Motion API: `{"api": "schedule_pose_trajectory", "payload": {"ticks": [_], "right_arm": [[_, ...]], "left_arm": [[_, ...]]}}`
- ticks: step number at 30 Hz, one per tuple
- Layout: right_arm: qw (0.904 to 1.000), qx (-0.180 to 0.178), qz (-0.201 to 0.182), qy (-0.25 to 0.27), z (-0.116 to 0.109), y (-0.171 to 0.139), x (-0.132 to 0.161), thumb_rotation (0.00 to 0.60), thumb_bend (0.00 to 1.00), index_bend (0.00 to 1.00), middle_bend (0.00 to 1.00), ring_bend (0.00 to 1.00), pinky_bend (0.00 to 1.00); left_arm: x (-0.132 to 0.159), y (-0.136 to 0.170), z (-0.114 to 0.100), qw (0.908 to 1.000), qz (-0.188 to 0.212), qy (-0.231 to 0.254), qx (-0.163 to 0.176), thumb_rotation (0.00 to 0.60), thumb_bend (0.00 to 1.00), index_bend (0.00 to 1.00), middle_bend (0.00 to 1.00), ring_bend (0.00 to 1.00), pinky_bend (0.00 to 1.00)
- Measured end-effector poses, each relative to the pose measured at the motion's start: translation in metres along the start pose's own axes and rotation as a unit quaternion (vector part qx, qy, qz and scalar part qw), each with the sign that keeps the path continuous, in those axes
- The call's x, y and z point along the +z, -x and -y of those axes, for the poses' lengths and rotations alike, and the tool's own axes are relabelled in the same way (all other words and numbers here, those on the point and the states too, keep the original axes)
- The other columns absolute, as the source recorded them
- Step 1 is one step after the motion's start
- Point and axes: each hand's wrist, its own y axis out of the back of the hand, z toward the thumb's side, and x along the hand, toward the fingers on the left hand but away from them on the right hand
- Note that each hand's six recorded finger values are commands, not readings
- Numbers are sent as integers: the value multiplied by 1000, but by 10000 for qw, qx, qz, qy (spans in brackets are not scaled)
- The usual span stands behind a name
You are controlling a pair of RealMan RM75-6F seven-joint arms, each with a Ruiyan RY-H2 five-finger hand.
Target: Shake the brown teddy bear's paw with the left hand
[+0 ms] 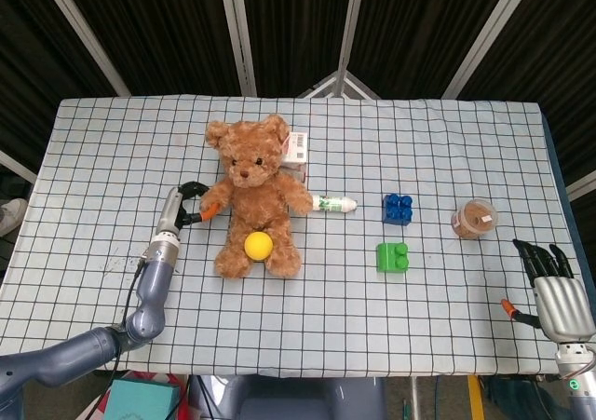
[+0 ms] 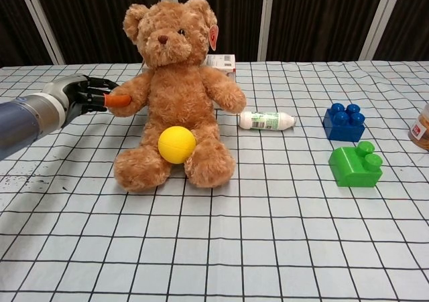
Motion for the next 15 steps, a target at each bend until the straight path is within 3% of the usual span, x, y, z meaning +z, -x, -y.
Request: {"api": "schedule_pose_trajectory", "payload": {"ticks": [3,8,12,15], "right_arm": [[10000,11,0,1,0,0,0,600,209,8,137,128,49],[10000,38,-5,2,1,0,0,600,209,8,137,128,49],[10000,26,-4,12,1,0,0,600,208,9,136,128,49],[10000,26,-20,14,1,0,1,600,209,8,136,128,49]], "left_arm": [[6,1,1,9999,110,-23,-34,600,273,283,329,61,79],[12,7,5,9990,298,50,-325,600,194,20,82,0,39],[15,20,3,9959,395,160,-797,600,178,0,51,0,38],[17,35,-15,9939,540,217,-933,600,178,0,50,0,38]]}}
